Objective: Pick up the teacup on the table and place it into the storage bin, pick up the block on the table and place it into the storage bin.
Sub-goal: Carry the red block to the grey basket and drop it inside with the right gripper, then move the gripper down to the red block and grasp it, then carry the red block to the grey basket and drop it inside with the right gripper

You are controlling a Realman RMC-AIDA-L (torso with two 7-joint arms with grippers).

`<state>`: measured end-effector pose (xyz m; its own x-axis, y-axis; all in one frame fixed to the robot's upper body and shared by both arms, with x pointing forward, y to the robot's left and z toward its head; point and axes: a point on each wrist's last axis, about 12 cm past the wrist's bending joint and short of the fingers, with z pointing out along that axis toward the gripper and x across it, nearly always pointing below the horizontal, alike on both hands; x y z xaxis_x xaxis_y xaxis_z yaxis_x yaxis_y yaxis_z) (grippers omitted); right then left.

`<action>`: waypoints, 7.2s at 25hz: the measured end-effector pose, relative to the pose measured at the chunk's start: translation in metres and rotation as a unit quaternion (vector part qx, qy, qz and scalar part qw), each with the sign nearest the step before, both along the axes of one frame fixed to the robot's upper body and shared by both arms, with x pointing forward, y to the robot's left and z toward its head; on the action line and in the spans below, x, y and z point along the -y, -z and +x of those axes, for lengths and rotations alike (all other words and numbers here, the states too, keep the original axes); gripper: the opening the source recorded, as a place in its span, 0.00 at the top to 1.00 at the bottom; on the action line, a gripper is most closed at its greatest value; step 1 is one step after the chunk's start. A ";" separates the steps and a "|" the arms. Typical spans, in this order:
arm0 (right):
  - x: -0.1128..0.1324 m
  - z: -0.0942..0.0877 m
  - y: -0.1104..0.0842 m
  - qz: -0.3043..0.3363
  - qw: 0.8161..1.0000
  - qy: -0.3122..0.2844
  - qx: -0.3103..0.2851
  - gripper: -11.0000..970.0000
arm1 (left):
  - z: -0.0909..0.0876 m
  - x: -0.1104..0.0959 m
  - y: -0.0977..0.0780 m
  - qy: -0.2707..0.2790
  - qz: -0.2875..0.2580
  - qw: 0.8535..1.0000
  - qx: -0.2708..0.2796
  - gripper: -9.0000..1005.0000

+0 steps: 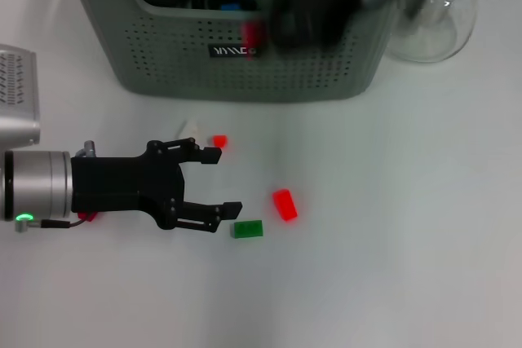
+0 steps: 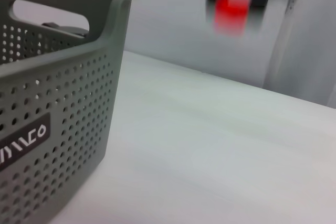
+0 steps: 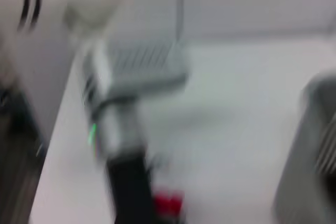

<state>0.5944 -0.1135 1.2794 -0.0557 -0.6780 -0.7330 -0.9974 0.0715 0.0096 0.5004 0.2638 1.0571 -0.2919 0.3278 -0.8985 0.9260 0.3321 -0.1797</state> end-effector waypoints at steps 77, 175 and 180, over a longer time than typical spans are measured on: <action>0.004 -0.028 0.090 -0.160 0.986 -0.045 -0.034 0.22 | -0.014 -0.032 -0.002 0.002 0.036 0.999 0.014 0.08; -0.054 0.105 0.047 -0.011 0.957 0.257 0.136 0.46 | -0.015 -0.029 0.001 -0.019 0.017 1.000 0.012 0.08; -0.056 0.106 0.068 -0.031 0.953 0.265 0.146 0.46 | -0.014 -0.028 0.001 -0.018 0.018 1.000 0.015 0.08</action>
